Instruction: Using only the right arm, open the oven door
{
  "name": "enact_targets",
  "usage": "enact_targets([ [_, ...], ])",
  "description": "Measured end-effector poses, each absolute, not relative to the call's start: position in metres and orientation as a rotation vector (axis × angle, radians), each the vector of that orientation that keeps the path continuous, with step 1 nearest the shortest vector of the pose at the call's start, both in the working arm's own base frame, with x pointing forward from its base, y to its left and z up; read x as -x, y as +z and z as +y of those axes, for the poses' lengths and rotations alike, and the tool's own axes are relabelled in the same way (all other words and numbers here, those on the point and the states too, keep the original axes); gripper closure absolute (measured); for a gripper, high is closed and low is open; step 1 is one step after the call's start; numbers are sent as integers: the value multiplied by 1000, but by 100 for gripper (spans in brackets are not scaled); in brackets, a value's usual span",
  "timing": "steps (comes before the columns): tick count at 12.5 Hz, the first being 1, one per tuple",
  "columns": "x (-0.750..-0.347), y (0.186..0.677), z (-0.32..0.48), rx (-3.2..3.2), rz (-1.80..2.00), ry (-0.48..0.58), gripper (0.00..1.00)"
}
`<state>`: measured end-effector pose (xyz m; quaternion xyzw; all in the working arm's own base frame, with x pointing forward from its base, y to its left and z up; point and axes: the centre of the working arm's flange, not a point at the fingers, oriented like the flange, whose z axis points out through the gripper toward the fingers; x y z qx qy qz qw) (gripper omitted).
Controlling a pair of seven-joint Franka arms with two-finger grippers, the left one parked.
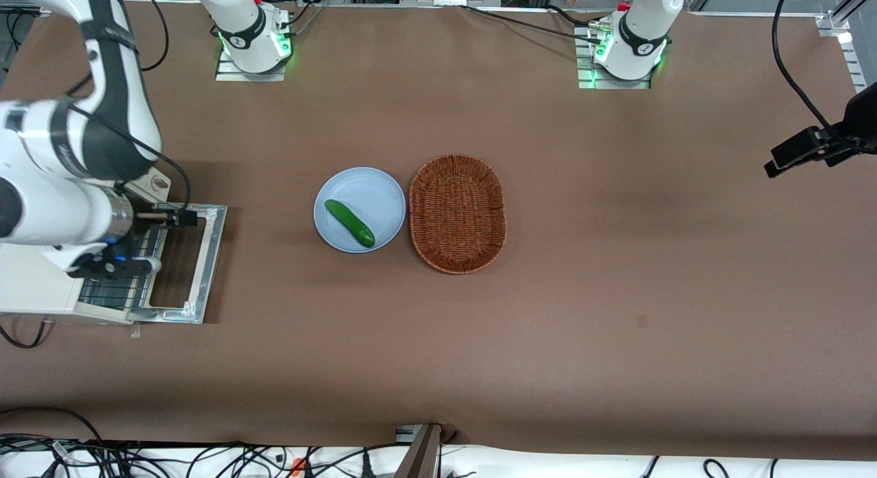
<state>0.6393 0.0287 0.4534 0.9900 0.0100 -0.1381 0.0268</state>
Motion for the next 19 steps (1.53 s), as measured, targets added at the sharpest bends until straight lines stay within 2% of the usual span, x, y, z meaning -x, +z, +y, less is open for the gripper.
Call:
enact_targets([
  [4, -604, 526, -4, -3088, -14, -429, 0],
  [9, -572, 587, -35, -3122, -41, -334, 0],
  [15, -539, 630, -41, -3150, -21, -268, 0],
  [19, -543, 631, -43, -3152, -27, -219, 0],
])
